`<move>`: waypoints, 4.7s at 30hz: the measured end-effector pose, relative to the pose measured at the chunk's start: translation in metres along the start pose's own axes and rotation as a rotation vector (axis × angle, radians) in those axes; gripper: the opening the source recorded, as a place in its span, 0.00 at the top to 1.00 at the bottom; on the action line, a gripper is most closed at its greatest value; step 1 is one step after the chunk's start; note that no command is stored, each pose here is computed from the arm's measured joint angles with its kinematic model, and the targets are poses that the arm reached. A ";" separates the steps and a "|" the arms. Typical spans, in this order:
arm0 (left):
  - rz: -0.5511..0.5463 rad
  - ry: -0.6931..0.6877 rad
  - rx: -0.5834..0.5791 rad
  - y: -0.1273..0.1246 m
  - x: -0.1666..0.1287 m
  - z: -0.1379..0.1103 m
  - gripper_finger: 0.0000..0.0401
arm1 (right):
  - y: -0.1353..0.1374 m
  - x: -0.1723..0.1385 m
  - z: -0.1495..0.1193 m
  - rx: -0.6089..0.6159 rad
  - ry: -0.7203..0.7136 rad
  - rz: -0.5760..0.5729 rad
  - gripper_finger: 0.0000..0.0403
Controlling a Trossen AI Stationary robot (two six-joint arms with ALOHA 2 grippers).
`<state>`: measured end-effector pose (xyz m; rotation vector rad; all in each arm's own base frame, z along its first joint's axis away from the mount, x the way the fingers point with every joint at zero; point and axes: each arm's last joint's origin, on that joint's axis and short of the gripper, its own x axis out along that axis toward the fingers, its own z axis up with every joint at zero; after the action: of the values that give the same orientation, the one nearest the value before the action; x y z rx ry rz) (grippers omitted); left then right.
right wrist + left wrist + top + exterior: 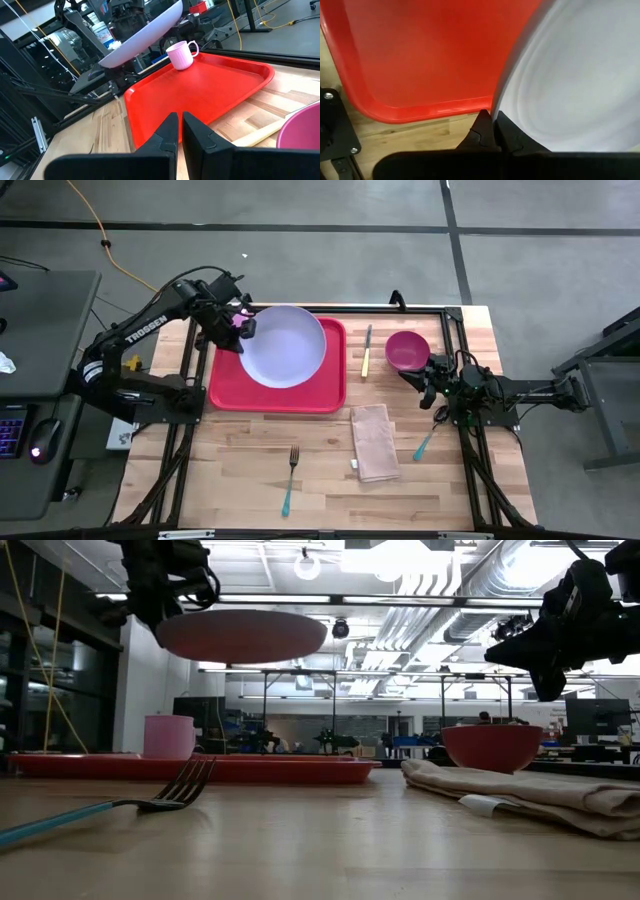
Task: Set up tray
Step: Put the purple plate on the red tray to the bottom right of the pink mug
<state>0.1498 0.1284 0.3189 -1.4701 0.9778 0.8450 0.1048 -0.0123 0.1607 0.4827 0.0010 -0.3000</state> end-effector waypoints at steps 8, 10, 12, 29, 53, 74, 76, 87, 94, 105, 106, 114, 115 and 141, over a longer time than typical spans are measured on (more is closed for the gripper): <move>0.032 0.053 -0.020 0.004 0.000 -0.004 0.97 | 0.000 0.000 0.000 0.000 0.000 -0.001 1.00; 0.034 0.052 -0.020 0.004 0.000 -0.004 0.97 | 0.000 0.000 0.000 0.000 0.000 -0.001 1.00; 0.037 0.048 -0.020 0.004 0.000 -0.004 0.97 | 0.000 0.000 0.000 0.000 0.000 -0.001 1.00; 0.100 0.039 -0.052 0.014 0.023 0.000 0.97 | 0.000 0.000 0.000 0.004 -0.001 -0.001 1.00; 0.100 0.096 -0.105 0.045 0.087 0.005 0.97 | -0.001 0.000 0.001 0.005 -0.018 -0.030 1.00; 0.096 0.068 -0.094 0.046 0.119 0.021 0.97 | -0.001 0.000 0.001 0.032 -0.019 -0.030 1.00; 0.098 0.070 -0.091 0.046 0.120 0.022 0.97 | -0.001 0.000 0.001 0.034 -0.016 -0.024 1.00; 0.108 0.075 -0.074 0.047 0.120 0.021 0.97 | -0.001 0.000 0.000 0.033 -0.013 -0.020 1.00; 0.113 0.053 -0.057 0.051 0.118 0.026 0.97 | -0.001 0.000 0.000 0.047 -0.013 -0.019 1.00; 0.086 0.033 -0.103 0.062 0.111 0.039 0.97 | -0.001 0.000 0.001 0.049 -0.013 -0.019 1.00; 0.086 0.034 -0.100 0.062 0.111 0.039 0.97 | -0.001 0.000 0.001 0.049 -0.014 -0.020 1.00; 0.094 0.044 -0.098 0.065 0.112 0.038 0.97 | -0.001 0.000 0.001 0.050 -0.026 -0.041 1.00; 0.096 0.046 -0.099 0.065 0.113 0.037 0.97 | -0.001 0.000 0.001 0.050 -0.026 -0.041 1.00; 0.103 0.071 -0.108 0.066 0.133 0.047 0.97 | -0.001 0.000 0.001 0.051 -0.030 -0.042 1.00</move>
<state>0.1430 0.1578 0.1659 -1.5614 1.0824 0.9373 0.1044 -0.0137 0.1612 0.5291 -0.0254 -0.3491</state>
